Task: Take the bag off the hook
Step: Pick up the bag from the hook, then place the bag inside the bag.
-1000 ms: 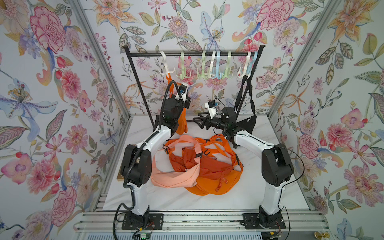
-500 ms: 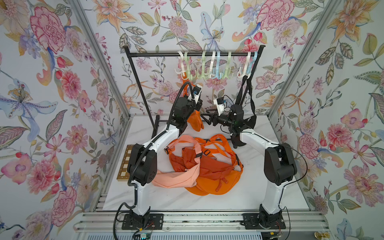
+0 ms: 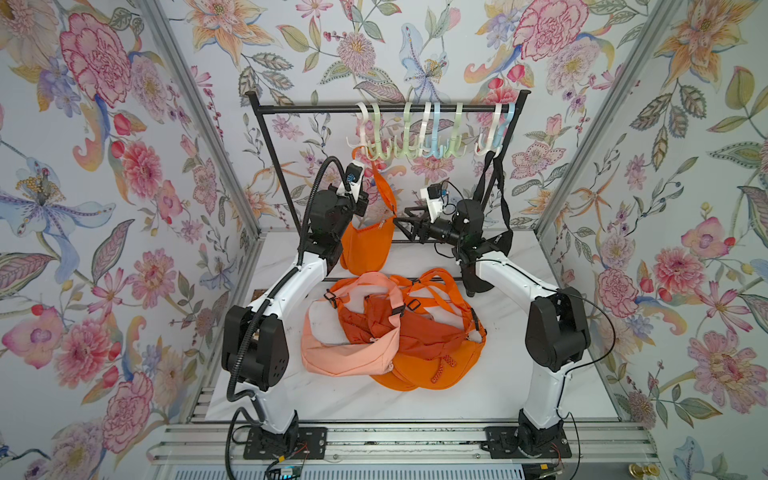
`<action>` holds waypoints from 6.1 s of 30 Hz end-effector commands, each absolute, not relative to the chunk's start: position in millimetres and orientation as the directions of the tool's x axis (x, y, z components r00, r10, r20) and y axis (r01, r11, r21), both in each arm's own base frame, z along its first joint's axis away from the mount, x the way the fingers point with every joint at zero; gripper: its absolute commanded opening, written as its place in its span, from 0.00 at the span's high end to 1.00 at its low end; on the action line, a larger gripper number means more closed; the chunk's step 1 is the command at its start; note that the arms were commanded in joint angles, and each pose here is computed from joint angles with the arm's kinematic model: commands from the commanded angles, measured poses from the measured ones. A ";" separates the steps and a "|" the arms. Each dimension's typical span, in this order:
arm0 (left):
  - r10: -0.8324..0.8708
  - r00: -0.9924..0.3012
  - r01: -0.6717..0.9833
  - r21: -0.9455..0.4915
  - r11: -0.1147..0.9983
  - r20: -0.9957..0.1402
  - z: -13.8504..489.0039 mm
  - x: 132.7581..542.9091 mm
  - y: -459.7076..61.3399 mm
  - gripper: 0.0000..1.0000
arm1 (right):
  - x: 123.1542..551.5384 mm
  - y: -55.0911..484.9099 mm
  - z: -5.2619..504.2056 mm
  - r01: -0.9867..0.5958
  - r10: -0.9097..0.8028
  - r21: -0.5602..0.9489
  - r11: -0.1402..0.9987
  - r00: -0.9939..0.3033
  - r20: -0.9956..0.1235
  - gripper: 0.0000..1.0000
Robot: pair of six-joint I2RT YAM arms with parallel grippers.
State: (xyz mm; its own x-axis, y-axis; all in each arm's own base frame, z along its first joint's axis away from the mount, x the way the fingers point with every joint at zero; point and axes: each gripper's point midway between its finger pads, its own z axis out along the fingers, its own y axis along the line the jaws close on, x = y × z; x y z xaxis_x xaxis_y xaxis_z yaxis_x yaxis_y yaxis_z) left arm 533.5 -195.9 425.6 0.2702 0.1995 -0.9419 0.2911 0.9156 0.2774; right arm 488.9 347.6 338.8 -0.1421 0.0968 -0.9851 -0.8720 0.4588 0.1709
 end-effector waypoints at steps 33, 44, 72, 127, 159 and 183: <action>0.208 0.262 0.305 0.286 0.908 -0.942 444.3 520.8 -187.5 1.00 | 627.5 378.6 348.3 -0.654 0.282 -0.035 0.756 0.373 -0.884 0.03; 0.187 0.261 0.310 0.266 0.913 -0.947 445.9 519.9 -187.7 1.00 | 605.9 397.4 370.4 -0.680 0.310 -0.055 0.731 0.403 -0.861 0.15; 0.179 0.240 0.224 0.234 0.946 -0.954 479.4 515.4 -156.7 1.00 | 509.0 367.4 479.7 -0.738 0.318 -0.104 0.667 0.408 -0.856 1.00; -0.007 0.379 0.583 0.233 0.778 -0.925 491.4 251.7 -281.9 1.00 | 152.9 146.4 494.0 -0.693 0.170 -0.060 0.718 0.259 -0.951 1.00; 0.091 -0.058 0.531 0.047 0.846 -0.994 282.4 339.4 -323.5 1.00 | 295.7 128.0 261.1 -0.258 0.140 0.189 0.948 -0.197 -0.970 0.99; 0.115 -0.116 0.399 0.060 0.915 -0.987 240.2 388.9 -275.7 0.30 | 365.9 131.7 206.6 -0.251 0.073 0.157 0.955 -0.313 -0.947 0.22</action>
